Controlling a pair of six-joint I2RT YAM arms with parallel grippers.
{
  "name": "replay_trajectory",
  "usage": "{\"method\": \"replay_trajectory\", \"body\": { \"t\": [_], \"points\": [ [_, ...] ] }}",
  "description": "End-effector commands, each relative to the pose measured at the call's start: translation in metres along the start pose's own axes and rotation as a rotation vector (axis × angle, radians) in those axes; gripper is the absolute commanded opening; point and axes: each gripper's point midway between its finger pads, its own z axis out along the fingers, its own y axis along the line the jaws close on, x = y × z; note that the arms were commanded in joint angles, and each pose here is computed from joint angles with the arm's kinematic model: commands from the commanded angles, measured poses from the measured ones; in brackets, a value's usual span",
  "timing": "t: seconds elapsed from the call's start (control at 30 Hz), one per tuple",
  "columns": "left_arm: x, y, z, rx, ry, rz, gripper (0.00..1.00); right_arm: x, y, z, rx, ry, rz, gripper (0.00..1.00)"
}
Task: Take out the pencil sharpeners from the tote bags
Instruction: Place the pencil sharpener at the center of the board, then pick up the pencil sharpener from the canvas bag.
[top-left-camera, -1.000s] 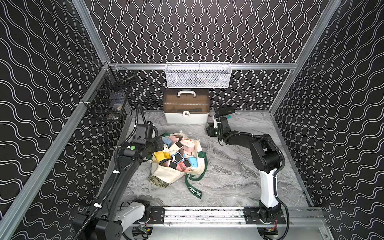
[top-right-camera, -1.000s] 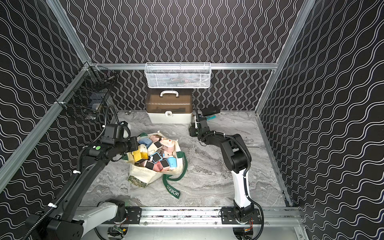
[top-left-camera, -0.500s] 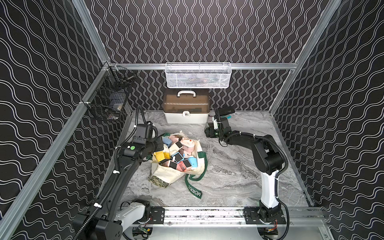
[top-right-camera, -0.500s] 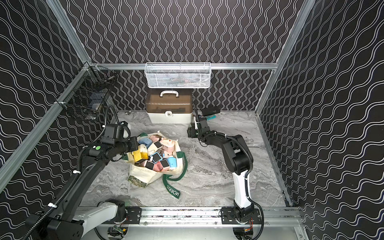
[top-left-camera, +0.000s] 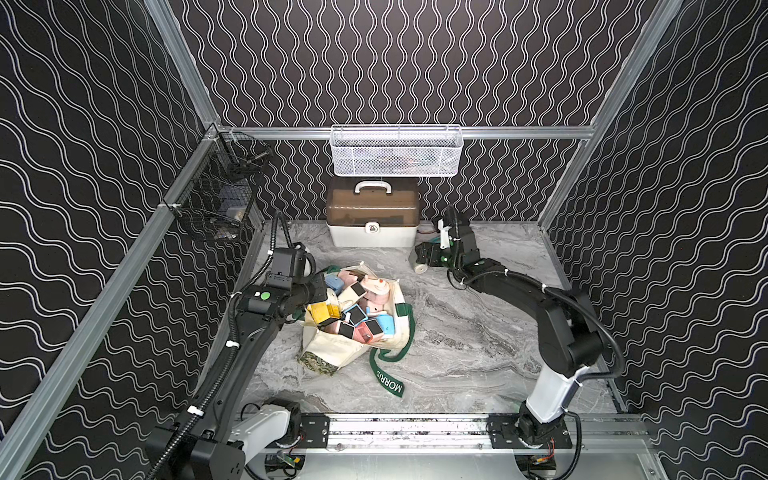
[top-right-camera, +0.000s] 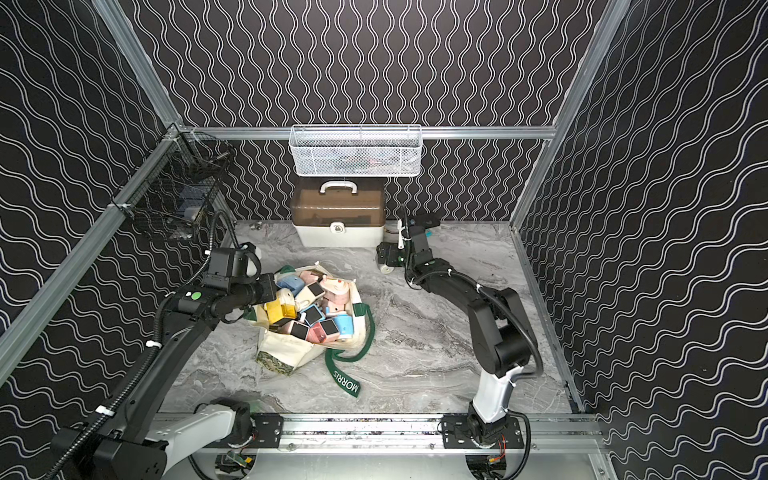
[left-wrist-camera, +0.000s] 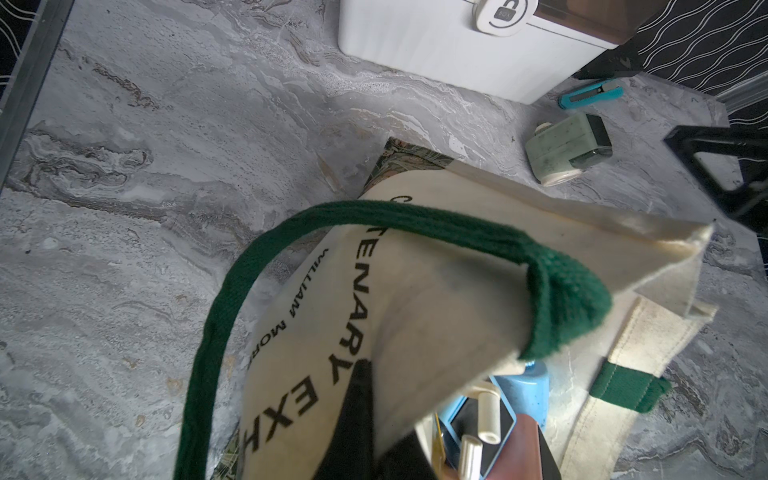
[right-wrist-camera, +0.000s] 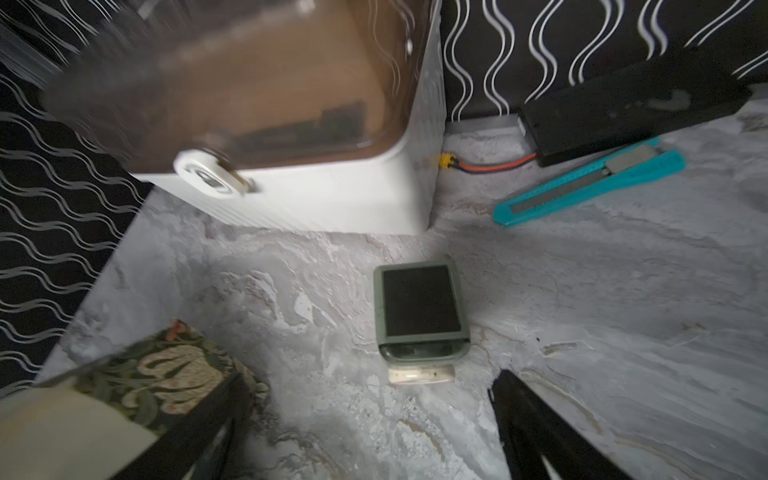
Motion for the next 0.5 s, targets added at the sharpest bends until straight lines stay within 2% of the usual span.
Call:
{"method": "replay_trajectory", "body": {
  "t": [0.0,0.13,0.27,0.37,0.47],
  "points": [
    [0.008,0.001,-0.002,0.000,0.035,0.009,0.00,-0.008,0.031,-0.030,-0.063,-0.016,0.041,0.90],
    [0.009,0.001,-0.002,0.003,0.035,0.010,0.00,-0.007,0.089,-0.075,-0.150,-0.040,-0.066,0.88],
    [0.008,0.000,-0.002,0.004,0.034,0.011,0.00,0.014,0.152,-0.115,-0.273,-0.035,-0.193,0.84],
    [0.008,0.001,-0.003,0.005,0.033,0.011,0.00,0.038,0.187,-0.134,-0.387,-0.002,-0.252,0.81],
    [0.009,0.000,-0.002,0.006,0.037,0.012,0.00,0.067,0.215,-0.138,-0.489,0.066,-0.324,0.80]
  ]
}}
